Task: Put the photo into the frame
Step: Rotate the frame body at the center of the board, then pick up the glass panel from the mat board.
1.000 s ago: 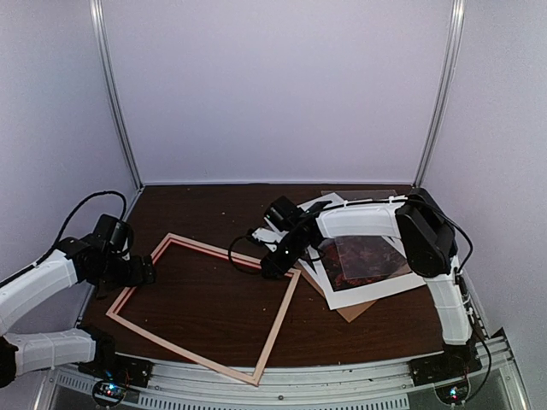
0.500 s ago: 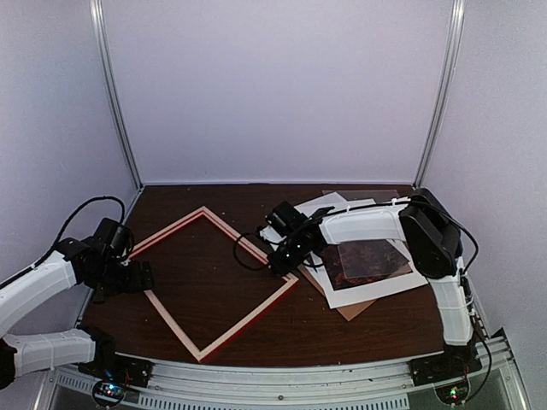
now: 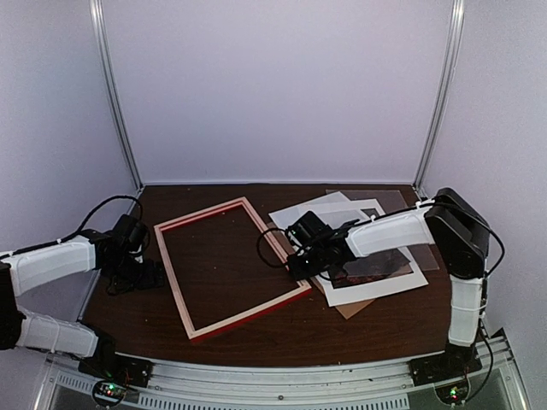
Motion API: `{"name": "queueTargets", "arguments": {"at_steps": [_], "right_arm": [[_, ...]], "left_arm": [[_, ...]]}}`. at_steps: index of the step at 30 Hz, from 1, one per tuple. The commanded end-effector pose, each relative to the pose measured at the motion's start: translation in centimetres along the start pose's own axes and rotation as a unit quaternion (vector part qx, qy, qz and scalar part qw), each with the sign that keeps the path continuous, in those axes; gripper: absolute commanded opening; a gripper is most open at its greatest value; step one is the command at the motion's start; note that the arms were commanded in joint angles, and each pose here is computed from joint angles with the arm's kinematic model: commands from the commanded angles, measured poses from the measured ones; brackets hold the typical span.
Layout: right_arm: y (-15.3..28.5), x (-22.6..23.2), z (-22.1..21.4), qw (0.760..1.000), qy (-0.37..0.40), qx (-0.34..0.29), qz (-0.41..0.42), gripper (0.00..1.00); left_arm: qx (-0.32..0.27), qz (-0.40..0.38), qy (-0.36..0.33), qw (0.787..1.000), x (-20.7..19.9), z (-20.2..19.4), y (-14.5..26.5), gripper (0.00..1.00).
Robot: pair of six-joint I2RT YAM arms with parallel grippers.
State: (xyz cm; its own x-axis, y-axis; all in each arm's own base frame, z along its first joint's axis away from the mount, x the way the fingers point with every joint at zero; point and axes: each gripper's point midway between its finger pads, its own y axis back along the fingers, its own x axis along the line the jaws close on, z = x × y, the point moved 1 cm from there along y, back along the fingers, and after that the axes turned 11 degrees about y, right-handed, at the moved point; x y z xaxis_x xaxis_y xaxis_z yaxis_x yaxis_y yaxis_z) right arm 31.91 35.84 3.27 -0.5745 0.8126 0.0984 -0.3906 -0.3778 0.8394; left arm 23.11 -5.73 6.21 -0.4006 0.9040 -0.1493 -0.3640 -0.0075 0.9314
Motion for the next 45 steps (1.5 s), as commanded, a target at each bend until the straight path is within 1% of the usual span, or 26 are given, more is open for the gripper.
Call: {"name": "queueTargets", "arguments": {"at_steps": [1, 6, 10, 14, 19, 23, 26, 33, 37, 41, 45], "right_arm": [[-0.2, 0.7, -3.8, 0.998, -0.052, 0.032, 0.000, 0.18], [0.2, 2.9, -5.7, 0.997, -0.055, 0.045, 0.019, 0.20], [1.1, 4.0, -6.3, 0.997, -0.052, 0.044, 0.030, 0.25], [2.2, 4.3, -6.2, 0.997, -0.052, 0.035, 0.036, 0.36], [3.1, 3.7, -5.8, 0.999, -0.038, 0.029, 0.021, 0.51], [4.1, 3.1, -5.1, 1.000, -0.020, 0.023, 0.008, 0.57], [5.2, 2.0, -4.3, 1.000, -0.007, 0.017, -0.010, 0.60], [7.8, -3.9, -2.5, 0.998, -0.008, 0.007, -0.065, 0.64], [9.0, -9.1, -2.1, 0.994, -0.036, 0.011, -0.102, 0.65], [10.6, -14.7, -2.2, 0.987, -0.075, 0.014, -0.145, 0.65], [12.4, -21.0, -3.2, 0.971, -0.140, 0.014, -0.191, 0.71]], "left_arm": [[-0.024, -0.057, -0.020, 0.998, -3.7, 2.5, -0.3, 0.95], [-0.016, -0.062, -0.029, 0.998, -5.0, 3.2, -1.5, 0.90], [-0.008, -0.054, -0.042, 0.998, -5.3, 3.3, -2.5, 0.80], [0.002, -0.046, -0.055, 0.997, -5.5, 3.1, -3.4, 0.66], [0.012, -0.031, -0.068, 0.997, -5.4, 2.9, -4.4, 0.52], [0.020, -0.026, -0.082, 0.996, -5.5, 2.8, -5.0, 0.46], [0.026, -0.025, -0.096, 0.995, -5.7, 2.8, -5.2, 0.39], [0.031, -0.018, -0.131, 0.991, -5.8, 3.0, -5.0, 0.25], [0.038, -0.018, -0.151, 0.988, -6.0, 3.0, -5.4, 0.20], [0.039, -0.001, -0.160, 0.986, -5.8, 3.3, -5.7, 0.18], [0.034, 0.005, -0.160, 0.986, -6.2, 4.1, -5.5, 0.18]]}}
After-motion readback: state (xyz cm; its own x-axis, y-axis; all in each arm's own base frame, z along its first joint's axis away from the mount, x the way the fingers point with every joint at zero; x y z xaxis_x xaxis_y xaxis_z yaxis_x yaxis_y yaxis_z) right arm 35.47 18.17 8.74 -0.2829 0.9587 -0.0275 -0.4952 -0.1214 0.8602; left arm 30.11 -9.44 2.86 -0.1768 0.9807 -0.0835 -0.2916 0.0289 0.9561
